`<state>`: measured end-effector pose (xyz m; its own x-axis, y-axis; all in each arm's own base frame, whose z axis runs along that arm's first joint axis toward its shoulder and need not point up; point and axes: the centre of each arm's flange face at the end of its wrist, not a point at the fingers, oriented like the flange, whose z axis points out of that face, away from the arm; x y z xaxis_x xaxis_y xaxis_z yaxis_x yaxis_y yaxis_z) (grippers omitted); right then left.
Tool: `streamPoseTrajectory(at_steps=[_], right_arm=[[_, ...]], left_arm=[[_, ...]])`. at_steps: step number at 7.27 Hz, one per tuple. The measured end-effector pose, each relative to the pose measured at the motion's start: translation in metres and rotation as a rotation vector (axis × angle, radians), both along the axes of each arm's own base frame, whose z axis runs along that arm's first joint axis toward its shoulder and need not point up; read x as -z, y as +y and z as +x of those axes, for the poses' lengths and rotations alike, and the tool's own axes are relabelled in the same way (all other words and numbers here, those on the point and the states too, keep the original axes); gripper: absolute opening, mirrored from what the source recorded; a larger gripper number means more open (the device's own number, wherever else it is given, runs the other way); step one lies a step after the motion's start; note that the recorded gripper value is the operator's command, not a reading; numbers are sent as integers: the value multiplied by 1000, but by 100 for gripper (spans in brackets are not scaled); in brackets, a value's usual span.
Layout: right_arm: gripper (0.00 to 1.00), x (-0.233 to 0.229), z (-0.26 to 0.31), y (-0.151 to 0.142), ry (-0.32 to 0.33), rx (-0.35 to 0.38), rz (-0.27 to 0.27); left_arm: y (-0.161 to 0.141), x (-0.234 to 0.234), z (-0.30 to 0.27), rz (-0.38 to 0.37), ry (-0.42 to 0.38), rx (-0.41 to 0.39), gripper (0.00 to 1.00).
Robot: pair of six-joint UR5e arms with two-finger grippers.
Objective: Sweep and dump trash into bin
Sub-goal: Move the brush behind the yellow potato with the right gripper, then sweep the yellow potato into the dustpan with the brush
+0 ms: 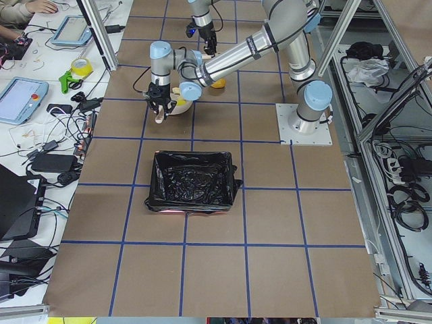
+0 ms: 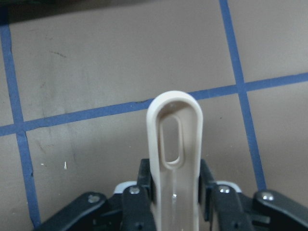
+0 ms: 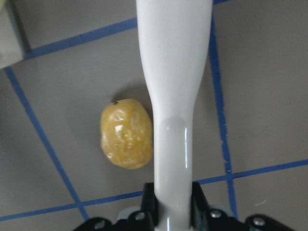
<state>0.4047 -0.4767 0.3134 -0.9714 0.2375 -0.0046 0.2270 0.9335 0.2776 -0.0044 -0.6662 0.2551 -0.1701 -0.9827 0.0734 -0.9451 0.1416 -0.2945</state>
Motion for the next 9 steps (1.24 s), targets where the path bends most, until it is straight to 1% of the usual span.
streamPoseTrajectory(at_steps=[1, 3, 4, 7, 9], right_arm=[[16, -1, -18, 26, 21, -17, 6], [16, 7, -38, 77, 38, -33, 27], [16, 12, -42, 95, 41, -37, 35], [16, 23, -16, 137, 54, -80, 46], [15, 31, -6, 150, 75, -42, 63]], left_arm=[[6, 2, -1, 9, 2, 1, 0], [24, 8, 0, 37, 5, -4, 0], [35, 11, 1, 51, 7, -8, 0], [65, -1, -1, 102, 9, -14, 0], [88, -11, -4, 108, 7, -31, 0]])
